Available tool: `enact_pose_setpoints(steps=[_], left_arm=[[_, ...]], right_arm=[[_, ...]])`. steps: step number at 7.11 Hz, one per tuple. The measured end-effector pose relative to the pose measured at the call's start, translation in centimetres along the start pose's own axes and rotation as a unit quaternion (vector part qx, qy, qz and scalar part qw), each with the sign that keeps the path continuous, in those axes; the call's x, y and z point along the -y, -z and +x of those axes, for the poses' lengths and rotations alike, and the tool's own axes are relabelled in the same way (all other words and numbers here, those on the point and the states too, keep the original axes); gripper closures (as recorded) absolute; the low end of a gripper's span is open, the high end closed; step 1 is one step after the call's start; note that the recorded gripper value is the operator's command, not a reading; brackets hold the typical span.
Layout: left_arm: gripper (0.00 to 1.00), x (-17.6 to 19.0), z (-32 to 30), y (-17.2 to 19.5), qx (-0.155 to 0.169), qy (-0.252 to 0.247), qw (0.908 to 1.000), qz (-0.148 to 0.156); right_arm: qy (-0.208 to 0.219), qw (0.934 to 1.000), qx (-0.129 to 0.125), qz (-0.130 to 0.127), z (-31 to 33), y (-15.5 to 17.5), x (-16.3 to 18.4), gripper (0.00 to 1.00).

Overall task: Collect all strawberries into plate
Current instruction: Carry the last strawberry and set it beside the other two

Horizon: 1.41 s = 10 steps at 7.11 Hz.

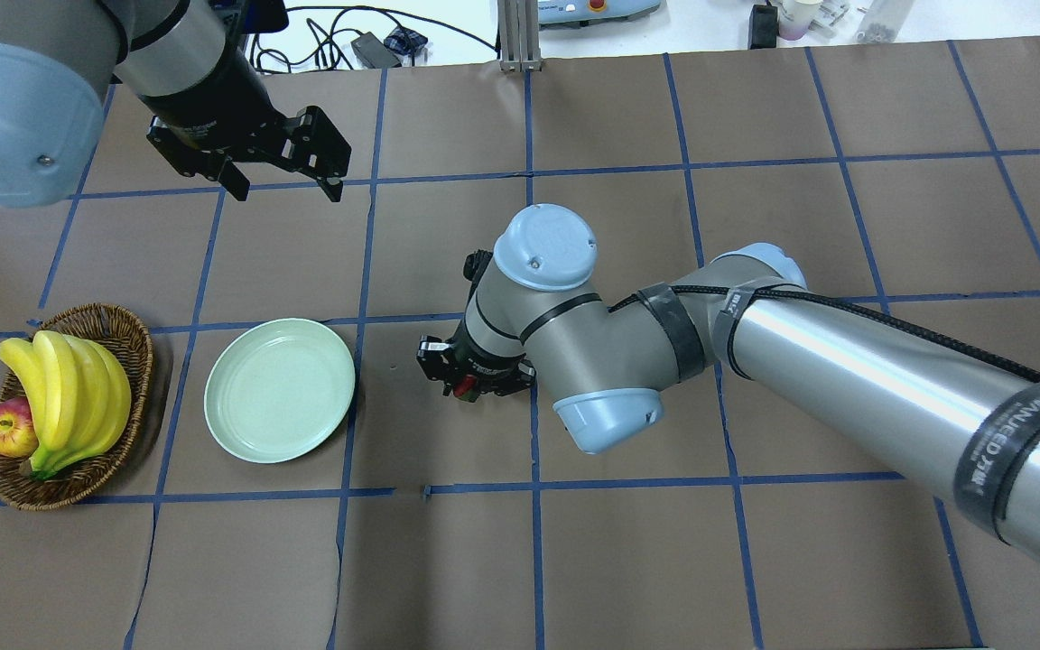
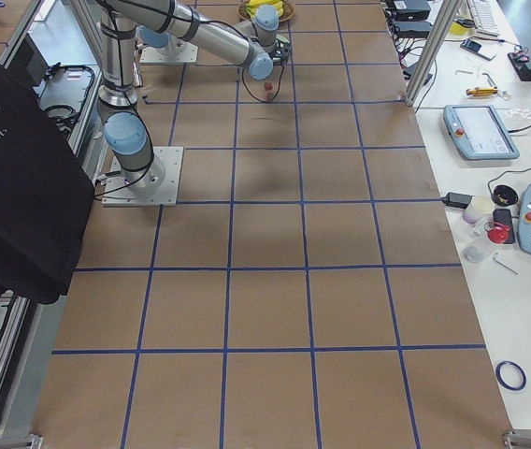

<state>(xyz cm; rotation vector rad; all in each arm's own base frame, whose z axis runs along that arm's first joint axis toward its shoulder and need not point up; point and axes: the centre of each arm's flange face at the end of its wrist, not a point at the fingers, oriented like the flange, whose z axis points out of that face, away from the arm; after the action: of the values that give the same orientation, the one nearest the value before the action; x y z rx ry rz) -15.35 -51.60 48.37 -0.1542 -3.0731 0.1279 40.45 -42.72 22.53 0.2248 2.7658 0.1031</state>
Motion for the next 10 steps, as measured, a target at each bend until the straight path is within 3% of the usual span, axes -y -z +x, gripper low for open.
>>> enact_pose_setpoints(steps=[4, 6, 7, 8, 10], left_arm=[[0.0, 0.0, 0.0, 0.0, 0.0, 0.0, 1.0, 0.0], [0.0, 0.0, 0.1, 0.0, 0.0, 0.0, 1.0, 0.0], [0.0, 0.0, 0.1, 0.0, 0.0, 0.0, 1.0, 0.0], [0.0, 0.0, 0.1, 0.0, 0.0, 0.0, 1.0, 0.0], [0.0, -0.1, 0.2, -0.1, 0.0, -0.001, 1.0, -0.001]], right_arm=[[-0.022, 0.9994, 0.027, 0.002, -1.6, -3.0, 1.1, 1.0], [-0.026, 0.9991, 0.034, -0.001, -3.1, -4.3, 1.3, 0.92], [-0.027, 0.9991, 0.033, -0.004, -3.3, -4.9, 1.3, 0.14], [-0.028, 0.9991, 0.03, -0.006, -3.3, -5.3, 1.3, 0.0], [-0.029, 0.9992, 0.027, -0.003, -3.4, -5.2, 1.3, 0.0]])
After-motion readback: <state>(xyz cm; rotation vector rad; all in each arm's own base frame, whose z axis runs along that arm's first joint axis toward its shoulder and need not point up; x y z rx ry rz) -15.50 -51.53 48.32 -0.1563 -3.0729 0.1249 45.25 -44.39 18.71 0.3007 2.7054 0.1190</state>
